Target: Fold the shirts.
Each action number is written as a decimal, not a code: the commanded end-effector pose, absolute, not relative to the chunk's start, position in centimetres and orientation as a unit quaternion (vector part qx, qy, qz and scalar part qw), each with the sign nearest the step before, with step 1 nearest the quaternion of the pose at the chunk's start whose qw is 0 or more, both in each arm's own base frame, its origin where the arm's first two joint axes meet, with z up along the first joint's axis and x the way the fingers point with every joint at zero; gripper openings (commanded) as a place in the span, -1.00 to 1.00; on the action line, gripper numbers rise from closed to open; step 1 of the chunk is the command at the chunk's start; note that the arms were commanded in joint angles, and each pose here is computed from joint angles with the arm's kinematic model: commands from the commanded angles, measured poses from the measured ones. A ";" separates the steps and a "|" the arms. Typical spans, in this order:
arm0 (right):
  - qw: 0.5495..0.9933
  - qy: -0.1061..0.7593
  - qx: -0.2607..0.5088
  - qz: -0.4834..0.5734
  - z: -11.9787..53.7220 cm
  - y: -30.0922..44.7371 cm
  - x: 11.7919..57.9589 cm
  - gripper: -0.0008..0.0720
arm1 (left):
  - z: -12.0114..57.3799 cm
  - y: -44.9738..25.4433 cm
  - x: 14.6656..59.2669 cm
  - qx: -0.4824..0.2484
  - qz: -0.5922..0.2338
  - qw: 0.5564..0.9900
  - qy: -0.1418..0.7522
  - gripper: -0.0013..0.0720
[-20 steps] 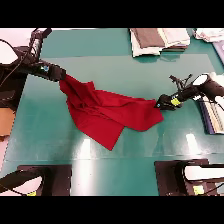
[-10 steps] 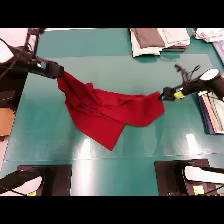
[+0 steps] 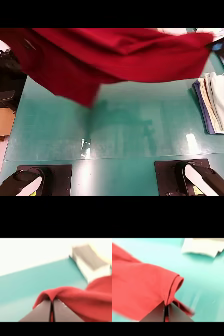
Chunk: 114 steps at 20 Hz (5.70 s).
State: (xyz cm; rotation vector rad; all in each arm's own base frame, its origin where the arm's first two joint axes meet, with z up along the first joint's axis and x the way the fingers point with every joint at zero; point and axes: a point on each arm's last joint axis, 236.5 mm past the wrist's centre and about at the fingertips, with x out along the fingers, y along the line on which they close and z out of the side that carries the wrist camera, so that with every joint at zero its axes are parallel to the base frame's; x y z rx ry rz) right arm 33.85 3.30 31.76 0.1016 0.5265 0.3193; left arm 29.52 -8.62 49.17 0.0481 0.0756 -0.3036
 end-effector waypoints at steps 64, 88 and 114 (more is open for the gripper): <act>0.980 0.131 0.057 0.139 38.1 4.5 27.8 -0.94 | 54.9 -4.9 21.1 0.005 -0.112 0.992 -0.054 -0.91; 0.803 0.571 0.125 0.115 6.4 3.7 44.1 -0.07 | 9.5 -5.2 50.2 0.030 -0.026 0.876 0.481 0.63; 0.843 0.490 0.141 0.173 13.1 6.8 35.7 0.15 | -6.7 -8.8 28.3 -0.243 -0.099 0.736 0.624 0.64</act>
